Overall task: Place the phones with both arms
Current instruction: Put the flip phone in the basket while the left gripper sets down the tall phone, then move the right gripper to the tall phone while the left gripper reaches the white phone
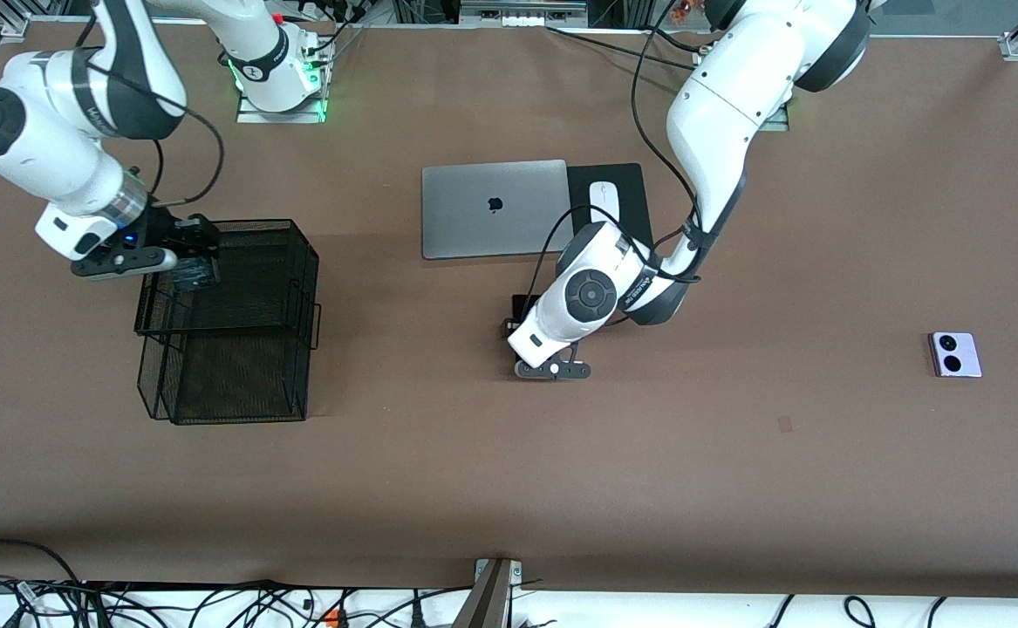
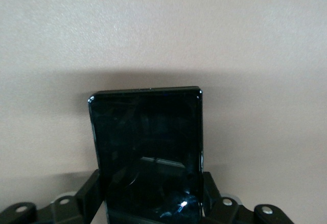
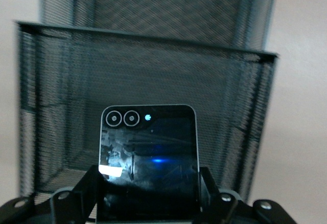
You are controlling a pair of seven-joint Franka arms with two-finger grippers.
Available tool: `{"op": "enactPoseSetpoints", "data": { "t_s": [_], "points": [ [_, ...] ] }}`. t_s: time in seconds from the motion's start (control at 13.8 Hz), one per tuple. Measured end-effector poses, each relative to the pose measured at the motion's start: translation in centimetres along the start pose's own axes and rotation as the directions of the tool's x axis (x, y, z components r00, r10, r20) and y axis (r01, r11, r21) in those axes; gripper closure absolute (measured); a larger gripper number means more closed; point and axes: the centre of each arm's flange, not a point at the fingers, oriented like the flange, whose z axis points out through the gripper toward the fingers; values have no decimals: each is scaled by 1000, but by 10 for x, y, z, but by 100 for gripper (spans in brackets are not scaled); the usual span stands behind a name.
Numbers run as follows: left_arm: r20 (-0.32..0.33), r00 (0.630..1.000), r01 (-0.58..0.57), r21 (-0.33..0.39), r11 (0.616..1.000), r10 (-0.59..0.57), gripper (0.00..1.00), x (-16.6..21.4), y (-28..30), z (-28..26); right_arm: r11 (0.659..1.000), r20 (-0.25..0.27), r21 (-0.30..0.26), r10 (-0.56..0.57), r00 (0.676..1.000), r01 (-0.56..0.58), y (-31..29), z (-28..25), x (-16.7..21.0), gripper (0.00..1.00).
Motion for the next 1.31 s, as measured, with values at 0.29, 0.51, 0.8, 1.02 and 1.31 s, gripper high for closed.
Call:
{"op": "enactPoseSetpoints", "data": {
  "t_s": [0.29,0.51,0.8,1.02,1.31],
  "points": [
    [-30,1000,0,-17,1000,-1,3,2,2,1,999,-19,-40,35,999,-36,40,27,-7,19],
    [-58,998,1,-35,999,-3,0,9,5,-13,995,-32,-89,40,999,-43,41,46,1,19],
    [10,999,52,24,998,-52,0,33,-34,-114,994,-46,-67,85,995,-88,44,46,5,19],
    [98,995,23,124,992,-35,0,42,-106,-204,992,-53,-48,114,992,-117,46,44,6,19],
    [175,984,-72,287,955,22,0,67,-248,-254,991,-50,-47,122,991,-124,34,49,13,19]
  ]
}}
